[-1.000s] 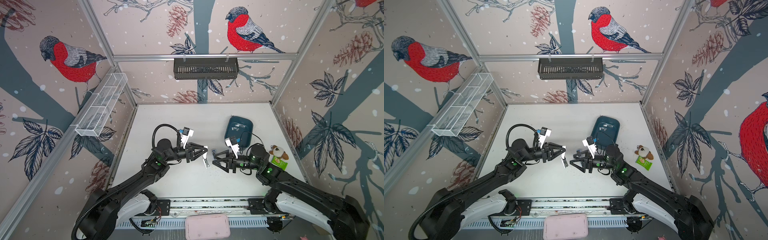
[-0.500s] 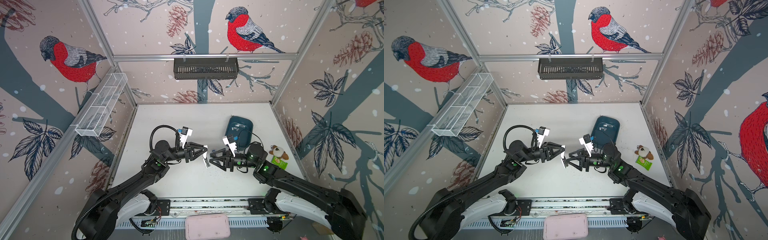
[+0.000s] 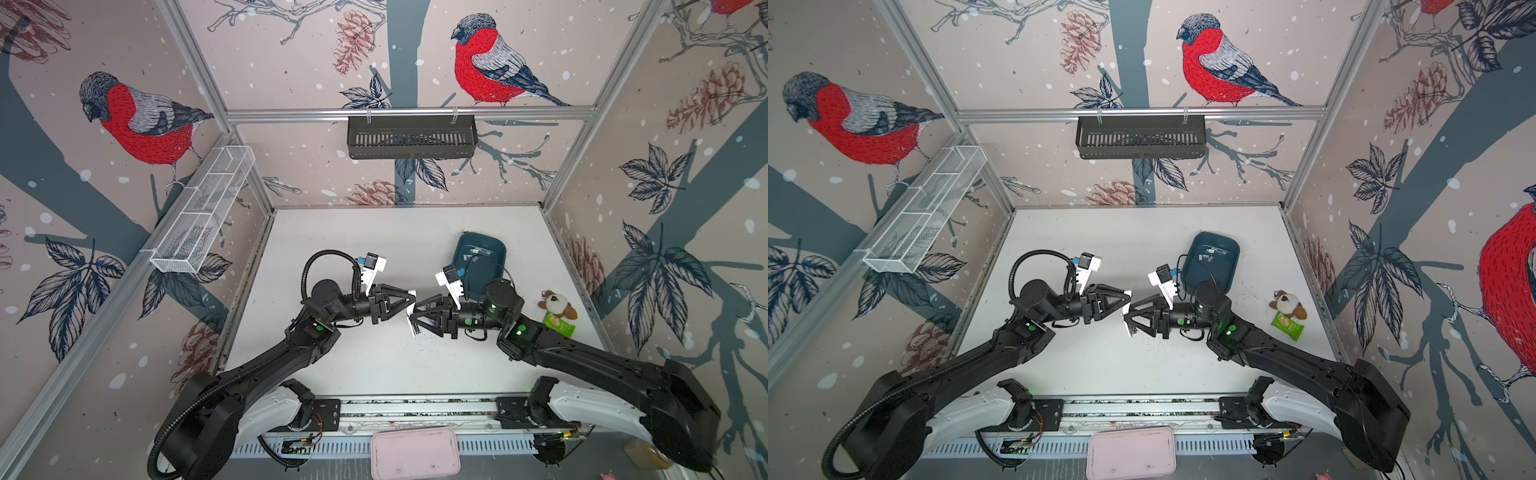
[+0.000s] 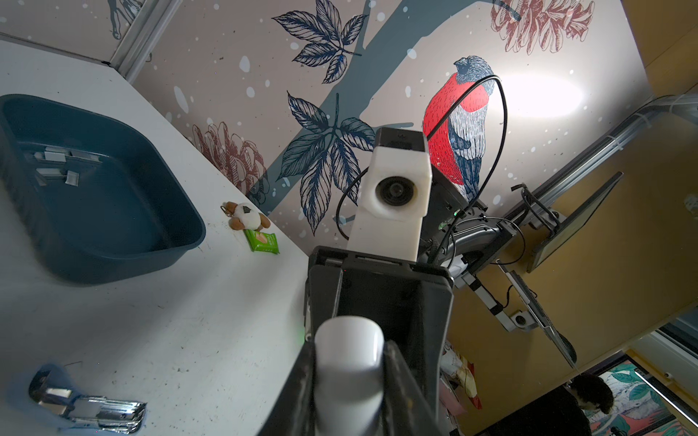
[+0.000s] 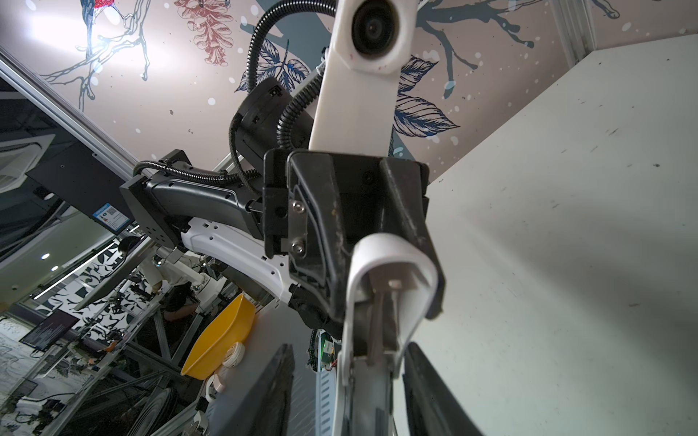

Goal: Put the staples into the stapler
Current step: 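Close the right gripper on the staple pack while the left gripper opens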

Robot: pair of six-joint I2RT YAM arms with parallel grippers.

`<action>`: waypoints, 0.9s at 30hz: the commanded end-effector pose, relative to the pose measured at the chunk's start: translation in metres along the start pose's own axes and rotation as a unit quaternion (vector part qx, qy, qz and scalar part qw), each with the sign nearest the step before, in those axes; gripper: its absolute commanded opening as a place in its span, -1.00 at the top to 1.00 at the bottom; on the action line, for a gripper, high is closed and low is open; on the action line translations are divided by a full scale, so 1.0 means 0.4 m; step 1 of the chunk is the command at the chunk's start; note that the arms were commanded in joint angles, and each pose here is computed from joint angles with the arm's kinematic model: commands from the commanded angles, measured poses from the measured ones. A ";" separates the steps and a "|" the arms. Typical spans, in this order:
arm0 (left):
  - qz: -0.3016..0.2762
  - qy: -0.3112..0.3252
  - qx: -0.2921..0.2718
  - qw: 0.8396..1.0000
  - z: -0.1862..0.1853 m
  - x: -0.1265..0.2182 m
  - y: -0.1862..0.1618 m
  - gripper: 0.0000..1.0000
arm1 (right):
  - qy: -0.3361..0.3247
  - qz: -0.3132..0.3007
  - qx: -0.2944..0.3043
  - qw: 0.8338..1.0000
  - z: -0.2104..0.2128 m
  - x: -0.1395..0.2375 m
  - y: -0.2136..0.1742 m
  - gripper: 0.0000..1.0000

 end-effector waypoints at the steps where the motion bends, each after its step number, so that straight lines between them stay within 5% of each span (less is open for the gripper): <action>1: -0.013 -0.024 -0.023 0.999 -0.028 0.001 0.019 0.52 | 0.022 -0.013 0.021 0.999 0.024 -0.008 0.023 0.10; 17: -0.014 -0.025 -0.023 0.999 -0.030 0.006 0.014 0.49 | -0.001 -0.015 0.011 1.000 -0.003 -0.015 0.016 0.63; 22: -0.011 -0.002 -0.024 1.000 -0.018 0.008 0.009 -0.05 | -0.019 -0.013 0.008 1.000 -0.016 -0.013 0.007 0.68; 27: -0.017 0.070 -0.013 0.997 0.018 0.021 0.011 -0.94 | -0.066 -0.003 0.002 0.998 -0.051 -0.008 -0.018 0.68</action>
Point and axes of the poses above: each gripper's point midway between its finger pads, its own x axis back along the fingers, its own z axis along the line the jaws close on, y = z × x, the point moved 4 cm from there along x, back along the fingers, and after that the axes turned 7 degrees about -x, right-handed, at the moved point
